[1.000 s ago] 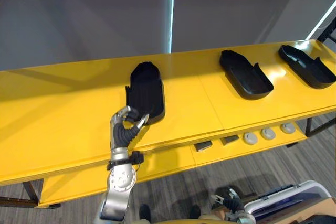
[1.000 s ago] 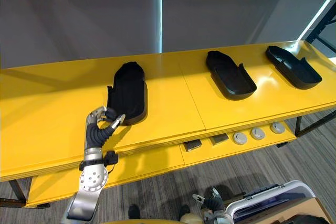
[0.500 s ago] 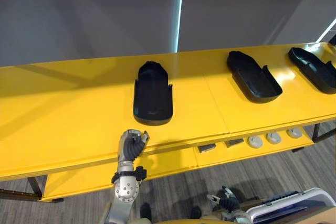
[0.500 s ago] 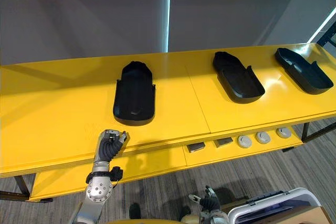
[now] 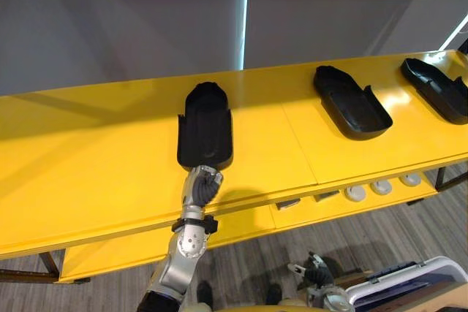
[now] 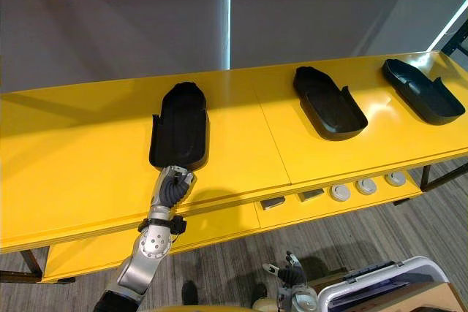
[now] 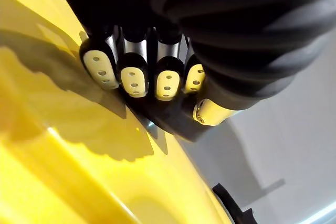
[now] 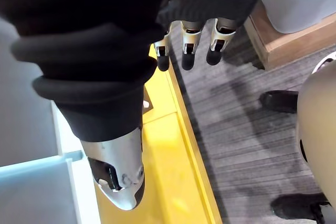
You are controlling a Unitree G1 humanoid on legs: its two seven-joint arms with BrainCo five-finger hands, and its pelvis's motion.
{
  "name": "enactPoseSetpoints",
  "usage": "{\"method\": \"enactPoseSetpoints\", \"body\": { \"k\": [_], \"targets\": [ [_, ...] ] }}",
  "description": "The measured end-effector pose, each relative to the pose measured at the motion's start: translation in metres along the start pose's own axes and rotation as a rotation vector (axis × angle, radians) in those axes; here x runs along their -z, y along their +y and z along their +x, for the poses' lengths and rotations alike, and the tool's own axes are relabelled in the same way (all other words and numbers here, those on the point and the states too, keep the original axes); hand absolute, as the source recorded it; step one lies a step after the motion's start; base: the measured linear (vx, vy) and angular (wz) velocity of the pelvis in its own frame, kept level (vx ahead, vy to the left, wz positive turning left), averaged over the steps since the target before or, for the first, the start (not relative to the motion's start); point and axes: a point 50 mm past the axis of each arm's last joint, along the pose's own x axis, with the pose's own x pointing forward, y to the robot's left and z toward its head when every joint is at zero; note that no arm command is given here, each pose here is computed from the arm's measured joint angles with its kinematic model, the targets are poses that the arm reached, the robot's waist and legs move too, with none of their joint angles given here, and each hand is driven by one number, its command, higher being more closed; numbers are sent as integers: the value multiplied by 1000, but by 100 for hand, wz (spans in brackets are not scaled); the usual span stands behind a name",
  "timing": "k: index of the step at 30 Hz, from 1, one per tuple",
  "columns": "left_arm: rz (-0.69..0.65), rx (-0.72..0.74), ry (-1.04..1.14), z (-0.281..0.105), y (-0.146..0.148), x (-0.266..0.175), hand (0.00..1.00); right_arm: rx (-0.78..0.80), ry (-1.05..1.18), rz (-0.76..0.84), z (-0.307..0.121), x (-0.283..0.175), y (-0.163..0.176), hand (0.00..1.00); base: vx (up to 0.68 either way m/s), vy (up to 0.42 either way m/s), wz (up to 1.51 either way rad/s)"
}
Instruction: Walk over and take plastic housings, then place them on the shelf
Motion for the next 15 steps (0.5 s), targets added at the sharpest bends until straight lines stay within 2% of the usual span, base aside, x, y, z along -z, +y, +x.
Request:
{"method": "enactPoseSetpoints", "body": {
  "k": [15],
  "targets": [
    [23,-20,-2,19,0,-3,100,-2,-6,-1,1,-3,1,0,2,-1,-3]
  ]
}}
